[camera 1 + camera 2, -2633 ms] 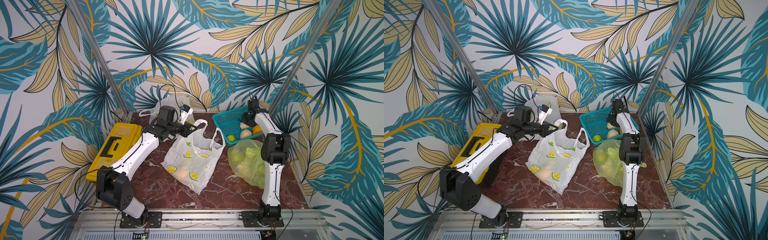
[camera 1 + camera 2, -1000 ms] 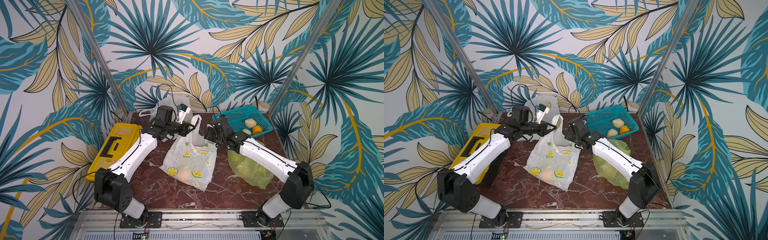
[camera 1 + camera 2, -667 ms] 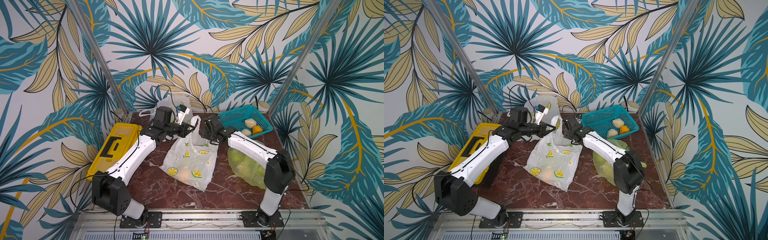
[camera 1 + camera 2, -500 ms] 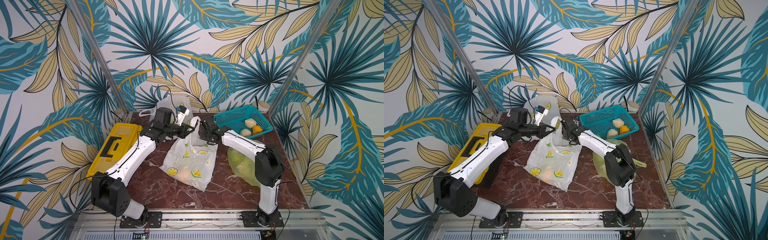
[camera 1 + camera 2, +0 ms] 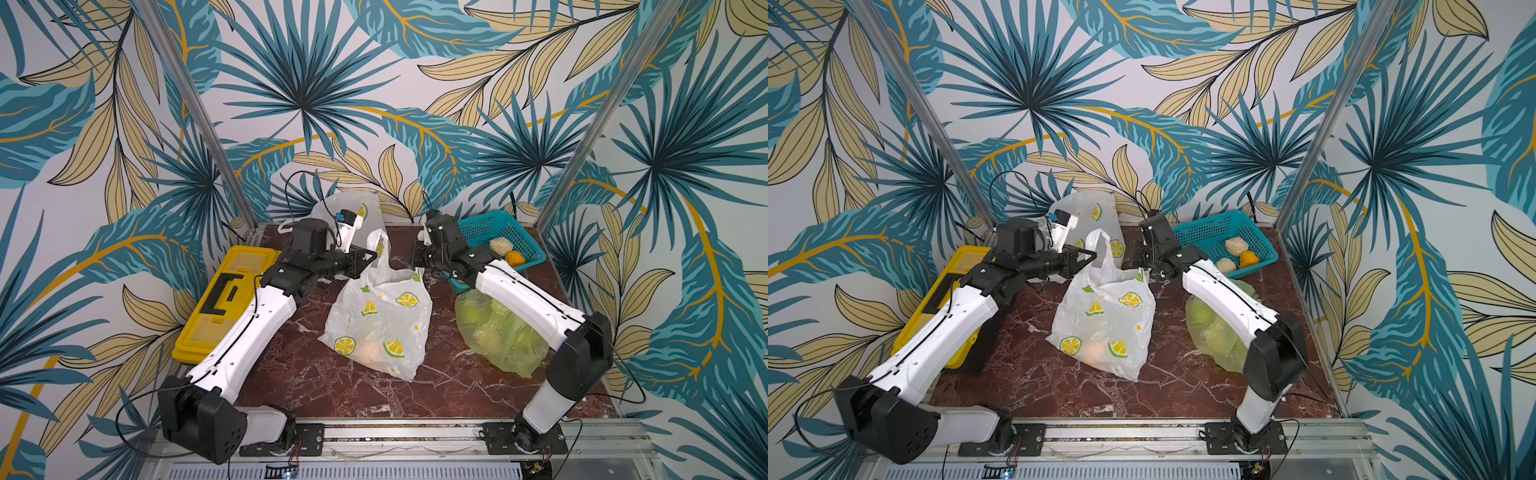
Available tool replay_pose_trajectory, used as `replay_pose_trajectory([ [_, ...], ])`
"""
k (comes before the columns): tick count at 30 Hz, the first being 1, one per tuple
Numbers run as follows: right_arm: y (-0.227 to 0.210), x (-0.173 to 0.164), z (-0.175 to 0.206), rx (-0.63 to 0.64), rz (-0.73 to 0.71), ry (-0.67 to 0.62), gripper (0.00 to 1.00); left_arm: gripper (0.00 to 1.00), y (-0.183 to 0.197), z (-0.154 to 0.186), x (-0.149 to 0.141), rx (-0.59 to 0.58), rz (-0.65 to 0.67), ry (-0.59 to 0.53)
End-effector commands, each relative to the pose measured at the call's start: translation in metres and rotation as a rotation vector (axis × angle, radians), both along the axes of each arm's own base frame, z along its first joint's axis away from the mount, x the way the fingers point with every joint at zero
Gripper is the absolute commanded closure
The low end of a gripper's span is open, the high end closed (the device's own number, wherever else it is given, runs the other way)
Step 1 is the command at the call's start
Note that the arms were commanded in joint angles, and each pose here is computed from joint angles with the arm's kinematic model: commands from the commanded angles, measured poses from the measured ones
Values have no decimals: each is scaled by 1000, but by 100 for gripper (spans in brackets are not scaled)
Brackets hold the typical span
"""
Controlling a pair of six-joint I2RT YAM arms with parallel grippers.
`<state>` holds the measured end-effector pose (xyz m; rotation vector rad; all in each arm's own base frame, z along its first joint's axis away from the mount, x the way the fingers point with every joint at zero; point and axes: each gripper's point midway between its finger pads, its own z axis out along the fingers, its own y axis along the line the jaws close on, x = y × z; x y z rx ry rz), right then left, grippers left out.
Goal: Place the pears into plastic bags & tie knots
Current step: Place the plastic bag at the center of the board.
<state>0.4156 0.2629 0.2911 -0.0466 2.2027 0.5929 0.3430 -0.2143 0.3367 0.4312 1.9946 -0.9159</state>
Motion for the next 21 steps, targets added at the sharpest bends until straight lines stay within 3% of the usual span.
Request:
replay_pose_trajectory([
  [1, 9, -32, 56, 71, 160, -83, 97, 100, 12, 41, -15, -13, 84, -125],
  [3, 5, -50, 84, 122, 188, -124, 96, 100, 8, 60, -33, -14, 81, -192],
  [6, -11, -71, 98, 160, 163, -143, 94, 100, -2, 70, -55, -38, 50, -235],
  [10, -39, -80, 75, 151, 40, -118, 89, 100, -21, 61, -65, -96, -18, -254],
  [13, -65, -77, 45, 24, -56, -63, 83, 100, -37, 50, -61, -118, -89, -250],
  [17, -97, -83, 60, -149, -121, -68, 61, 100, -49, 40, -51, -92, -132, -247],
  [21, -97, -96, 87, -139, -104, -63, 47, 100, -57, 27, -47, -72, -166, -229],
])
